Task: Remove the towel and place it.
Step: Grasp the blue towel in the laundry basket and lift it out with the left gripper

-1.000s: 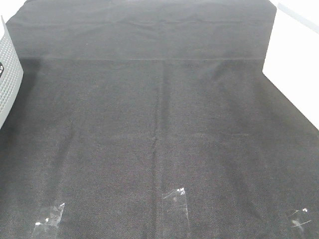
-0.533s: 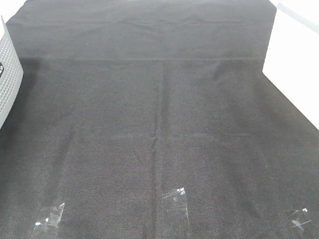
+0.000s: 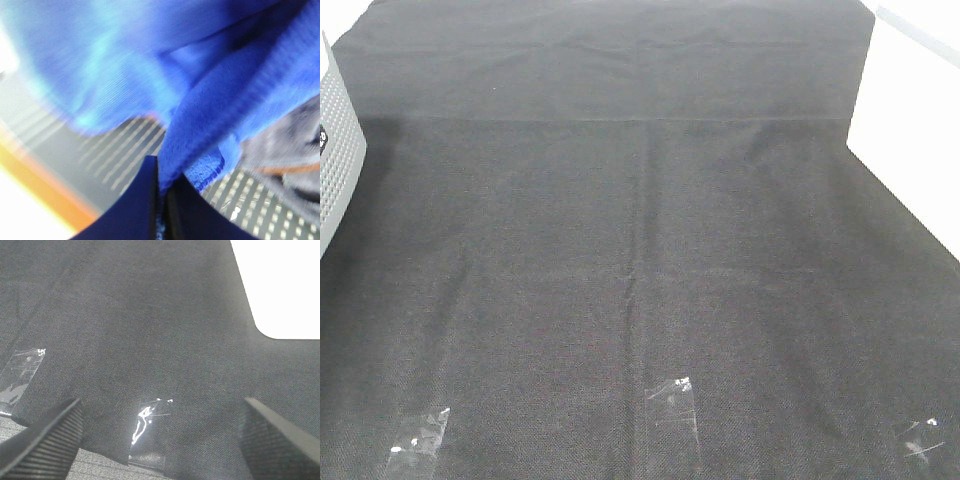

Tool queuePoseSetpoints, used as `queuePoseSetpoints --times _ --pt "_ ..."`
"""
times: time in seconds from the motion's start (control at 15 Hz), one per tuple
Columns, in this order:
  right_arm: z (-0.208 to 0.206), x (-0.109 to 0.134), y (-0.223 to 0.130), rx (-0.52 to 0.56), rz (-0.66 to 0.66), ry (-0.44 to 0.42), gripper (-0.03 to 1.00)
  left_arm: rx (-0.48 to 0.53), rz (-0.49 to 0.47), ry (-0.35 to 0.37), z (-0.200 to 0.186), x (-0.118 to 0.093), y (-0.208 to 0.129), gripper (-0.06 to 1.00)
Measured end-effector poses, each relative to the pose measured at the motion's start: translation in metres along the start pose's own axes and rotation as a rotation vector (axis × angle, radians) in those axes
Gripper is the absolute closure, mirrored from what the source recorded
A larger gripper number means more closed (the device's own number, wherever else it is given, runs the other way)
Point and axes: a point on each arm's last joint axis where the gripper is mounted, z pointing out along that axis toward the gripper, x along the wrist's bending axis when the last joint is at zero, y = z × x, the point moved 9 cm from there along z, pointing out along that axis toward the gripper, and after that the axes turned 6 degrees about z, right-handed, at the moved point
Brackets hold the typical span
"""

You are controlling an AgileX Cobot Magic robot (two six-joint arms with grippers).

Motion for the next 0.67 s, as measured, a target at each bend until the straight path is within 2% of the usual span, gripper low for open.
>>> queuePoseSetpoints --times 0.13,0.47,0.67 --pt "0.000 0.000 0.000 0.000 0.000 0.000 0.16 0.010 -0.079 0.040 -0.026 0.013 -0.014 0.94" --pt "0.000 0.000 0.000 0.000 0.000 0.000 0.16 -0.004 -0.294 0.221 -0.115 0.050 -0.056 0.94" --pt "0.000 0.000 0.000 0.000 0.000 0.000 0.16 -0.066 -0.414 0.348 -0.169 0.068 -0.071 0.94"
